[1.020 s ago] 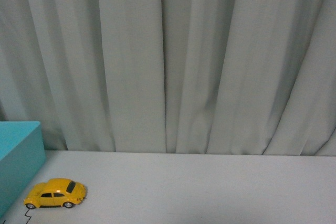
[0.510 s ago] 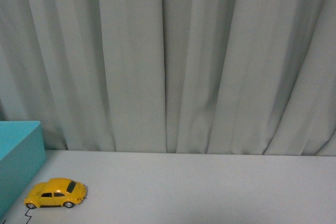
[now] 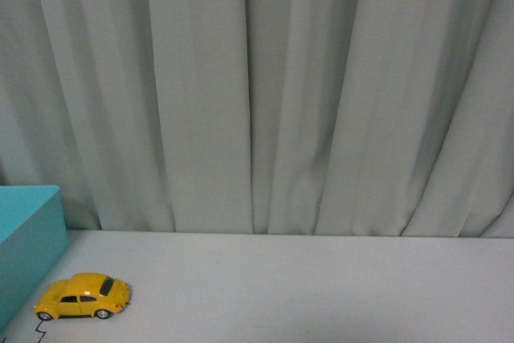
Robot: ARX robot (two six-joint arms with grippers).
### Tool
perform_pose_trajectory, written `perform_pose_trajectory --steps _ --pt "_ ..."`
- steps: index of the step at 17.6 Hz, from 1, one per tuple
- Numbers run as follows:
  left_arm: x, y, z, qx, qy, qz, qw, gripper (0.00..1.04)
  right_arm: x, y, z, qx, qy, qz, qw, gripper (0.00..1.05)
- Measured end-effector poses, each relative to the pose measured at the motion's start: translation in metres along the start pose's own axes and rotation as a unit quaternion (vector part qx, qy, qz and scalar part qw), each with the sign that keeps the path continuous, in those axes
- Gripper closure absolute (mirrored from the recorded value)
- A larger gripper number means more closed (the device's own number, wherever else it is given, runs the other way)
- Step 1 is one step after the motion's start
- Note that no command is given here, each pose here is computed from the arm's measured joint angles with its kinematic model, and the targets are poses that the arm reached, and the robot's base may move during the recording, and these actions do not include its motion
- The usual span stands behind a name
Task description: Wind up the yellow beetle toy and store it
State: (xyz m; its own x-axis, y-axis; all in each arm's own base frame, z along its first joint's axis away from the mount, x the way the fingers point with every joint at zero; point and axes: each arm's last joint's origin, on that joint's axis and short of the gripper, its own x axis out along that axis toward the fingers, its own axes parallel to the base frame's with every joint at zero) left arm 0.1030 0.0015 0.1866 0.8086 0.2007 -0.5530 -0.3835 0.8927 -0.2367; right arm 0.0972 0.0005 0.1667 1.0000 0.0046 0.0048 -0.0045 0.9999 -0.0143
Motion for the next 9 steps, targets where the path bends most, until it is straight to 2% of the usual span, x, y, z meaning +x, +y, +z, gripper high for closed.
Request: perform_pose_trajectory --steps 2,4,7,9 --pt "-0.002 -0.006 0.015 -0.071 -0.026 -0.011 0.997 0.07 0.000 0.000 0.000 0.000 0.000 -0.001 1.000 0.07" --pt "0.004 -0.012 0.034 -0.095 -0.059 -0.013 0.994 0.07 0.000 0.000 0.000 0.000 0.000 -0.001 1.000 0.07" --pt "0.025 -0.020 0.058 -0.060 -0.085 -0.021 0.994 0.07 0.000 0.000 0.000 0.000 0.000 -0.001 1.000 0.07" --pt "0.043 -0.026 0.087 -0.003 -0.112 -0.035 0.993 0.07 0.000 0.000 0.000 0.000 0.000 -0.001 1.000 0.07"
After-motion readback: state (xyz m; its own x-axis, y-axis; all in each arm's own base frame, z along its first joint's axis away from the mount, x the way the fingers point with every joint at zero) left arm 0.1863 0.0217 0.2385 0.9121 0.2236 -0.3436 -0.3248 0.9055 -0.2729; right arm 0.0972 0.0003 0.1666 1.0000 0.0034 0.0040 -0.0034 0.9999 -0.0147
